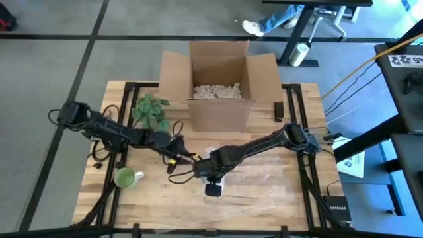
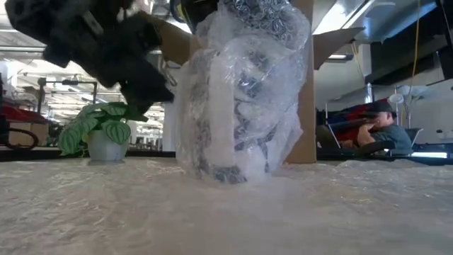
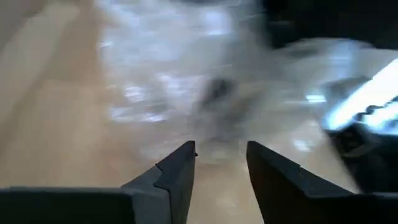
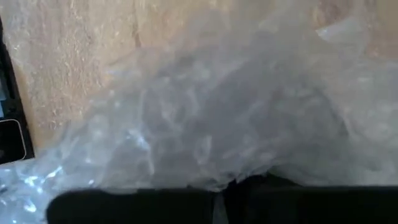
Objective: Wrap mug
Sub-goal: Wrap the blue mug in bubble wrap
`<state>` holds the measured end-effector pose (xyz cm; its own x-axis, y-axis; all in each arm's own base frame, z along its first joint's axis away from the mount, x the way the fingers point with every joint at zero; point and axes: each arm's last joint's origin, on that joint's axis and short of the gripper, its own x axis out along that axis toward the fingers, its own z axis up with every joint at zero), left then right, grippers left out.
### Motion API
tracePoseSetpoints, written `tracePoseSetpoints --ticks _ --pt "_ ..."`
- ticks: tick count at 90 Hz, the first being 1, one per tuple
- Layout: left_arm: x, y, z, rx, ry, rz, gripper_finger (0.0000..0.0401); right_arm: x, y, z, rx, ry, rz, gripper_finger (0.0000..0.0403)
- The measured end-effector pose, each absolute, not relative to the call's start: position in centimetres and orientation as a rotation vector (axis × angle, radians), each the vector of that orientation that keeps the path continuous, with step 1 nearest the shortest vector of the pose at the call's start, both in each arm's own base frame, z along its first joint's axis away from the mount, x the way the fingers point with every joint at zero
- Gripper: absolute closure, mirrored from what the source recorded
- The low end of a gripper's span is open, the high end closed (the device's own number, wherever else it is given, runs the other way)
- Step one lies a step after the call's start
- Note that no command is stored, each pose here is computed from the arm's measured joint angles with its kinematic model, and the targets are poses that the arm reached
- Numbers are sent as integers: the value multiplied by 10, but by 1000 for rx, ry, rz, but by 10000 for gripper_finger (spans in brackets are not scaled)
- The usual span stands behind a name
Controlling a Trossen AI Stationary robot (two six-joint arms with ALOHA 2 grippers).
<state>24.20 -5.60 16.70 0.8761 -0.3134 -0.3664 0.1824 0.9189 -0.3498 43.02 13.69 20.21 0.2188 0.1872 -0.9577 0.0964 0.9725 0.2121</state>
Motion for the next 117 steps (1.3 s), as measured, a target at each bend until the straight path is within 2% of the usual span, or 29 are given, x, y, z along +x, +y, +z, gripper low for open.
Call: tracePoseSetpoints --ticks 9,28,52,70,87,117 --pt "241 -77 176 -281 377 -323 272 432 137 202 249 1333 69 402" --pt "239 -102 186 -179 316 -264 272 434 136 202 247 1310 59 402" --pt "244 -110 193 -172 276 -238 272 442 127 204 272 1255 46 402" --pt "257 -116 179 -159 340 -228 272 444 121 204 278 1253 35 402" --pt "266 -120 188 -150 290 -238 272 445 118 204 274 1250 25 402" --pt "263 -132 192 -141 279 -298 272 445 115 204 270 1249 16 402"
